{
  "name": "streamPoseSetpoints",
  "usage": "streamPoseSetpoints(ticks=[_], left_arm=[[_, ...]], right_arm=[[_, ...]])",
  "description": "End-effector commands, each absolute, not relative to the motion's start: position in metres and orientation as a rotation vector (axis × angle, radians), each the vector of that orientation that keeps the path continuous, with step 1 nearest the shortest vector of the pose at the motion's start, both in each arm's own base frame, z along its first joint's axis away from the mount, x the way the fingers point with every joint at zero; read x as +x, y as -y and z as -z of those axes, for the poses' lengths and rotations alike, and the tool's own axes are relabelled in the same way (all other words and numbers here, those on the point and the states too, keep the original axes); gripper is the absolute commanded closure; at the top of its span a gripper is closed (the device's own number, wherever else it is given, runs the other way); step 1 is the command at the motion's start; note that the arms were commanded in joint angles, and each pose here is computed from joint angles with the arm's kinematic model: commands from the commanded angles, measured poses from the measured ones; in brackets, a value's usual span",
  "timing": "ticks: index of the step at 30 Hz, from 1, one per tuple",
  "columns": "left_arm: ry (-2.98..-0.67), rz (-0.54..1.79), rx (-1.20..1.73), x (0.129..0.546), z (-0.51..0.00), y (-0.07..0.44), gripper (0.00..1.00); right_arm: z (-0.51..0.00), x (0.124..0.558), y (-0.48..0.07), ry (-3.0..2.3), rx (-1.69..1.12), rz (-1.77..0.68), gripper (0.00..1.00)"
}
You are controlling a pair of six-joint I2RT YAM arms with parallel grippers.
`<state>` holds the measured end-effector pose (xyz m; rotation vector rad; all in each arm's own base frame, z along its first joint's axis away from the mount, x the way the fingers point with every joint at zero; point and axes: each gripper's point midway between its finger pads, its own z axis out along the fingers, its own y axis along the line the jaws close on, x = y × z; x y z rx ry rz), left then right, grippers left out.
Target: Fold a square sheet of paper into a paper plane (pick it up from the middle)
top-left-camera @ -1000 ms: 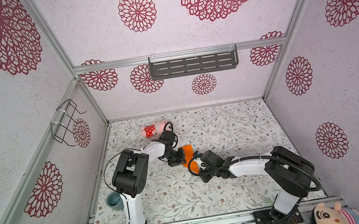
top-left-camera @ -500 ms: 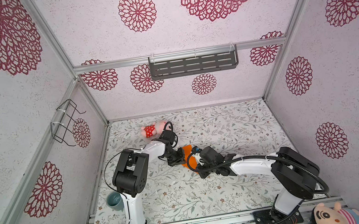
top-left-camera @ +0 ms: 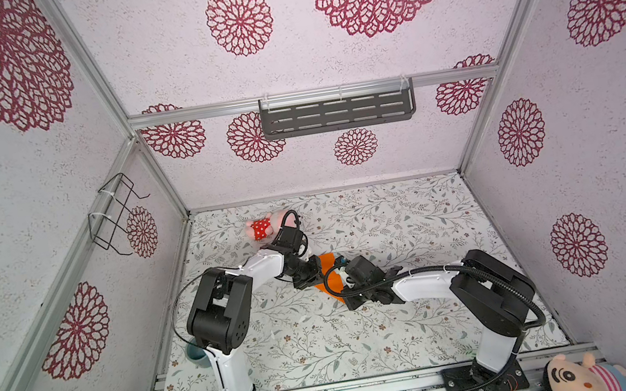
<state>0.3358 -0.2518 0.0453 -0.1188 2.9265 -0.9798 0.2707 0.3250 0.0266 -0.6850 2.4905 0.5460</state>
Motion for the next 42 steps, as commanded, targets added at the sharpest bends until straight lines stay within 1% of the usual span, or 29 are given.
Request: streamPoseSetpoints(ticks=[1, 5, 11, 13, 14, 20, 31, 39, 42], left_arm=[[-2.898, 1.041, -0.074, 0.328, -0.051, 0.266, 0.99], [-2.957, 1.001, -0.036, 0.317, -0.036, 0.272, 1.0], [-3.018, 0.92, 0.004, 0.314, -0.023, 0.27, 1.0], [-3.031, 0.891, 0.018, 0.313, -0.022, 0.268, 1.0], [-3.076, 0.864, 0.011, 0.308, -0.008, 0.265, 1.0], [-3.149, 0.718, 0.065, 0.301, 0.004, 0.249, 1.0], [-3.177, 0.427, 0.108, 0.311, 0.005, 0.217, 1.0], [-3.155, 0.31, -0.026, 0.327, 0.007, 0.19, 0.99], [-3.118, 0.314, -0.087, 0.336, 0.0, 0.181, 0.98]], right_arm=[[-0.017, 0.267, -0.322, -2.535, -0.663, -0.55, 0.93], [-0.014, 0.267, -0.32, -2.546, -0.664, -0.538, 0.93], [-0.012, 0.266, -0.319, -2.553, -0.669, -0.53, 0.93], [-0.012, 0.267, -0.318, -2.554, -0.667, -0.525, 0.93], [-0.012, 0.267, -0.318, -2.553, -0.667, -0.524, 0.93], [-0.01, 0.266, -0.316, -2.563, -0.668, -0.513, 0.93], [-0.006, 0.265, -0.31, -2.575, -0.664, -0.481, 0.93], [-0.008, 0.265, -0.309, -2.57, -0.656, -0.486, 0.93], [-0.009, 0.266, -0.309, -2.564, -0.652, -0.489, 0.93]])
